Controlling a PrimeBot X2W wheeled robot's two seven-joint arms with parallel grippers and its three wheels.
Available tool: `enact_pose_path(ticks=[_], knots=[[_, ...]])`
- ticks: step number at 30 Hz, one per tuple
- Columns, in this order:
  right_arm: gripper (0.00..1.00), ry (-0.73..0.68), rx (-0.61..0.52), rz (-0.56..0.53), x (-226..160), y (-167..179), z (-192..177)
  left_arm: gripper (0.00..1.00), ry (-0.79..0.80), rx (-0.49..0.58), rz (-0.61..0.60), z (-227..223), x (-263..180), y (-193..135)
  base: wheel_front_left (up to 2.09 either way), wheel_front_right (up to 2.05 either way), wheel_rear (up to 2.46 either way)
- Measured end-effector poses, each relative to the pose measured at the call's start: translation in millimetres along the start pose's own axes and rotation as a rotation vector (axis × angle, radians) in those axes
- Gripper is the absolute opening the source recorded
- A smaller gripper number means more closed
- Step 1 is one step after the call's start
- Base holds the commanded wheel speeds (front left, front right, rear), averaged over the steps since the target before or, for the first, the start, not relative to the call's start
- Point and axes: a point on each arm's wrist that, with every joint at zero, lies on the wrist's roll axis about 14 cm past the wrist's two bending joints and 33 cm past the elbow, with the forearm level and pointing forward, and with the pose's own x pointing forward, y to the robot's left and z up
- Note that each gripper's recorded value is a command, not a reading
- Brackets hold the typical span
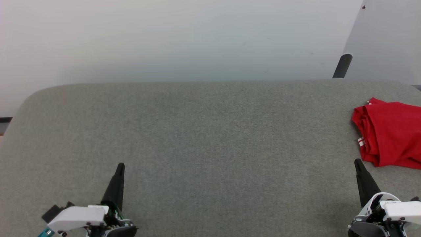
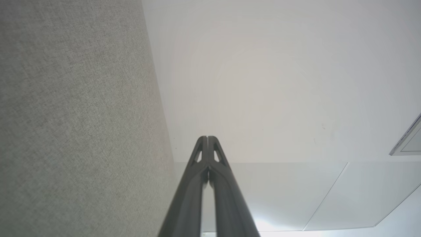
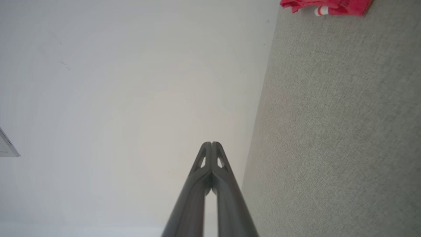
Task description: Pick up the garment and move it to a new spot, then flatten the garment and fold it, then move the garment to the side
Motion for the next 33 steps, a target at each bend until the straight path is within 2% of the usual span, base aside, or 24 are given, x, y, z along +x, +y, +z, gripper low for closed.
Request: enact_pose_path(ticks=[33], knots=[[0.00,0.000,0.000,0.000,0.0,0.0,0.0,0.00,0.000,0.000,0.000,0.1,0.0,0.0,0.00,0.00,0.00]])
